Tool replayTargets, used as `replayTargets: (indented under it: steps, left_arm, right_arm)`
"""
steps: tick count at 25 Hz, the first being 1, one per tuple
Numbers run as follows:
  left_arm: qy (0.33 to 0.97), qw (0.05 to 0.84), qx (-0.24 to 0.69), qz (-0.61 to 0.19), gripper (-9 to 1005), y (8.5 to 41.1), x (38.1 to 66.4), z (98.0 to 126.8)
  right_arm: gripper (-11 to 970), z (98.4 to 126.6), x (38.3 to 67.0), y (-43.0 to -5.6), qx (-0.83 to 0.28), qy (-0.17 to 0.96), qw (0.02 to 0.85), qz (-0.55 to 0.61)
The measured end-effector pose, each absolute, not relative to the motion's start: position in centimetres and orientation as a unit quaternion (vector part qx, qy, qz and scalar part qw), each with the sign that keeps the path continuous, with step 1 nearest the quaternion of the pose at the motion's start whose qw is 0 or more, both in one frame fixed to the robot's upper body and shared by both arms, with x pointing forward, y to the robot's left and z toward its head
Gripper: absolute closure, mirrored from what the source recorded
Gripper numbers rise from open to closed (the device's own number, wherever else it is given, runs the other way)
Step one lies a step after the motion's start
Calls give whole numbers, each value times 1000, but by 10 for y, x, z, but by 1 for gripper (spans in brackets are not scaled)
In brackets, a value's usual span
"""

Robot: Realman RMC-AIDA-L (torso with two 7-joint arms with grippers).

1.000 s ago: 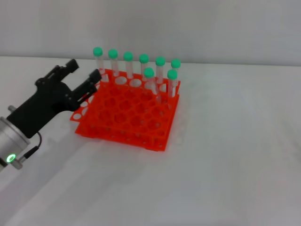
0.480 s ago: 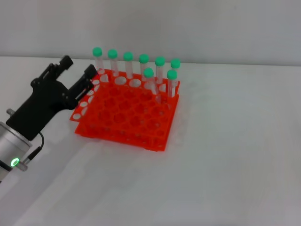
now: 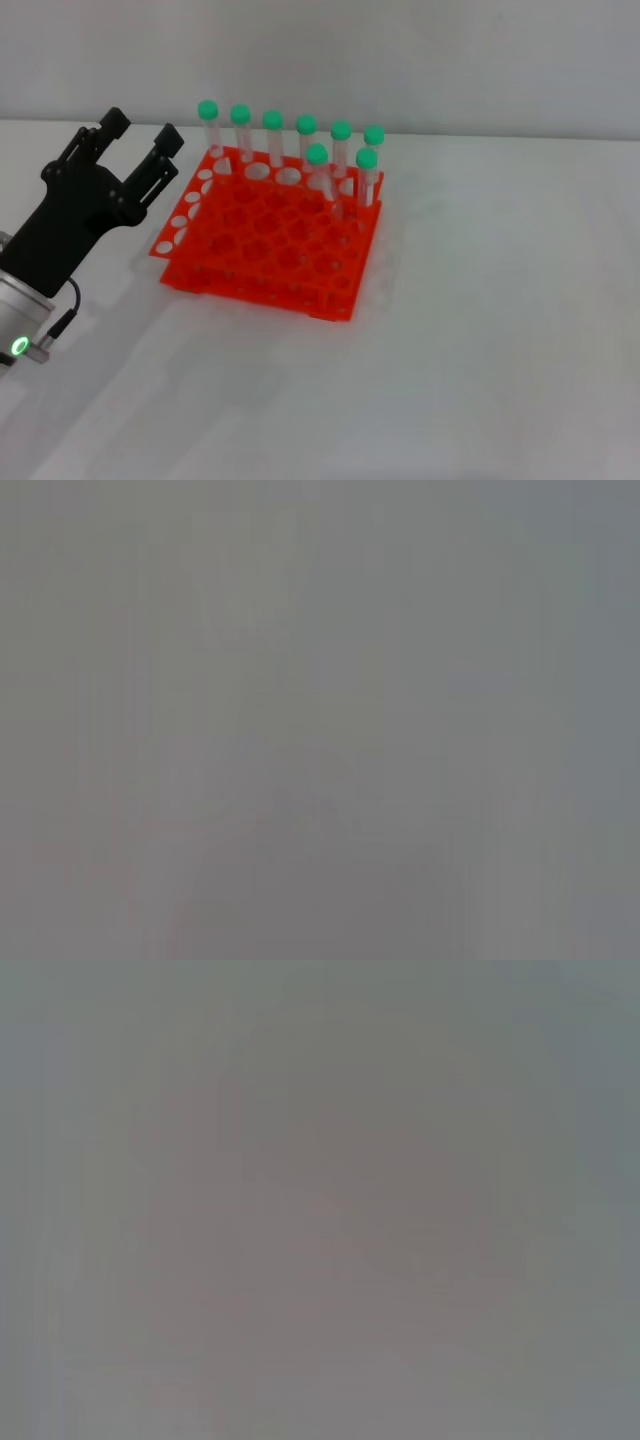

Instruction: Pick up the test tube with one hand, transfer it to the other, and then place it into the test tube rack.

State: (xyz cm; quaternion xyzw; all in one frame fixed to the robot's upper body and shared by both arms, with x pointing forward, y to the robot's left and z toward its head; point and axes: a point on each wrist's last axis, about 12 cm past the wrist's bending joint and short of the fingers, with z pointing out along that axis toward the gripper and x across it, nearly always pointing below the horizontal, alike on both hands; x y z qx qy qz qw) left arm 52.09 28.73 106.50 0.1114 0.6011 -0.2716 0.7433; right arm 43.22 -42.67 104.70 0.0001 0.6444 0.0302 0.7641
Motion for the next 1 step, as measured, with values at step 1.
replayTargets:
  steps: [1]
  left_arm:
    - [602, 743, 112, -269, 251, 287, 521, 1064]
  right_arm:
    - [105, 1047, 432, -427, -1, 643, 765, 26]
